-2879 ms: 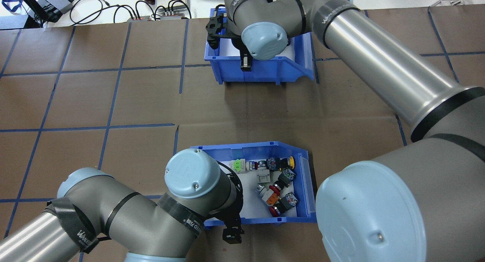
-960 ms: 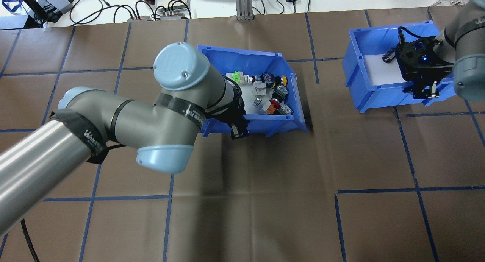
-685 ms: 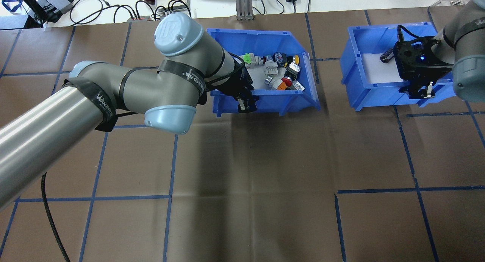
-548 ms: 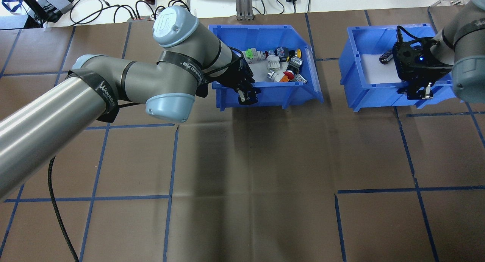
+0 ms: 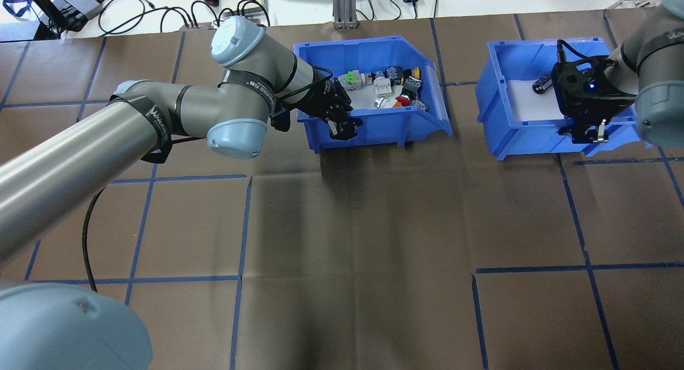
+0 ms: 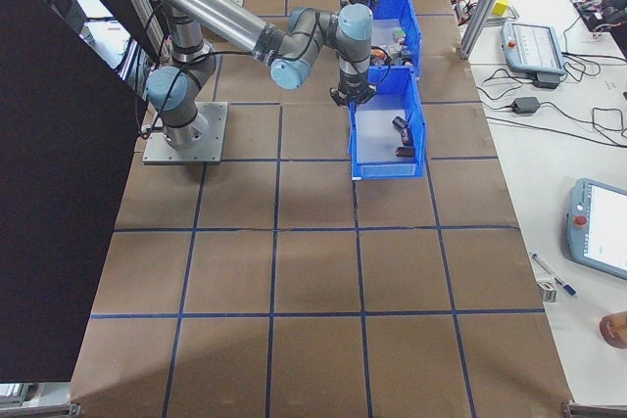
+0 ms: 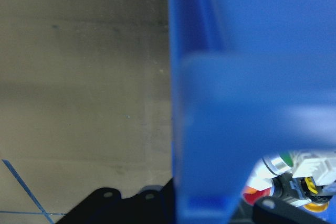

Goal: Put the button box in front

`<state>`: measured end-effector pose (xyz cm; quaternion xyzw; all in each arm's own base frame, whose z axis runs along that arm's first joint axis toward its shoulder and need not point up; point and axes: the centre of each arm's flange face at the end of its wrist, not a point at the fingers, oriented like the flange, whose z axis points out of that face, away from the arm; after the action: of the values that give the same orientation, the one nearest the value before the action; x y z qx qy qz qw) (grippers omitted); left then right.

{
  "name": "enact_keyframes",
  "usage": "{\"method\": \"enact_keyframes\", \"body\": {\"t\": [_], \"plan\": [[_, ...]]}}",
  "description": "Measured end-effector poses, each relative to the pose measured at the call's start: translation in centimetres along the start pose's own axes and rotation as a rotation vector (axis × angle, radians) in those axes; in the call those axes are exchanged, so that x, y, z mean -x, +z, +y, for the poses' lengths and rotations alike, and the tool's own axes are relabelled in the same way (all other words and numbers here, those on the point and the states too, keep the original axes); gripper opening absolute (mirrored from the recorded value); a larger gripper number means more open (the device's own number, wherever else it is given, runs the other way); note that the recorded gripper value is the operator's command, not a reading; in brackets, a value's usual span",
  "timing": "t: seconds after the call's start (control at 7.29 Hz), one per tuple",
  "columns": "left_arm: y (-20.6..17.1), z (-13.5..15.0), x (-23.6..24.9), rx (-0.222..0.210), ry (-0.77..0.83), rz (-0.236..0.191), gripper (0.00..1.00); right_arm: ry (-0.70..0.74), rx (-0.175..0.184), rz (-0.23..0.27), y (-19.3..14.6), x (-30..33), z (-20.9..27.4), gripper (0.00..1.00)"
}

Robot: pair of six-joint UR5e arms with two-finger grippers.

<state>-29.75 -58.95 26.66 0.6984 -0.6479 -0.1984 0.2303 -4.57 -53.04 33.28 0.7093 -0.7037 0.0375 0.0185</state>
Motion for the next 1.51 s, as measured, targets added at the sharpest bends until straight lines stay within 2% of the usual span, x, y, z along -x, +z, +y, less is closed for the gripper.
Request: {"method": "enact_keyframes", "body": {"t": [0.27, 0.55, 1.1, 1.37, 1.51], "plan": [[0.8, -1.1, -1.1, 0.019, 0.017, 0.014, 0.00, -0.001, 0.003, -0.001, 0.0, 0.0, 0.0, 0.06], [0.7, -2.4, -2.1, 0.021, 0.040, 0.024, 0.00, -0.001, 0.002, -0.002, 0.1, 0.0, 0.0, 0.06], [1.3, -3.3, -1.8, 0.018, 0.030, 0.004, 0.01, 0.000, -0.002, -0.003, 0.2, 0.1, 0.0, 0.06], [1.7, -3.3, -1.5, 0.017, 0.028, -0.006, 0.11, 0.001, -0.002, -0.004, 0.2, 0.1, 0.0, 0.06], [1.9, -3.2, -1.4, 0.016, 0.031, -0.010, 0.44, 0.001, -0.003, -0.004, 0.2, 0.1, 0.0, 0.06]]}}
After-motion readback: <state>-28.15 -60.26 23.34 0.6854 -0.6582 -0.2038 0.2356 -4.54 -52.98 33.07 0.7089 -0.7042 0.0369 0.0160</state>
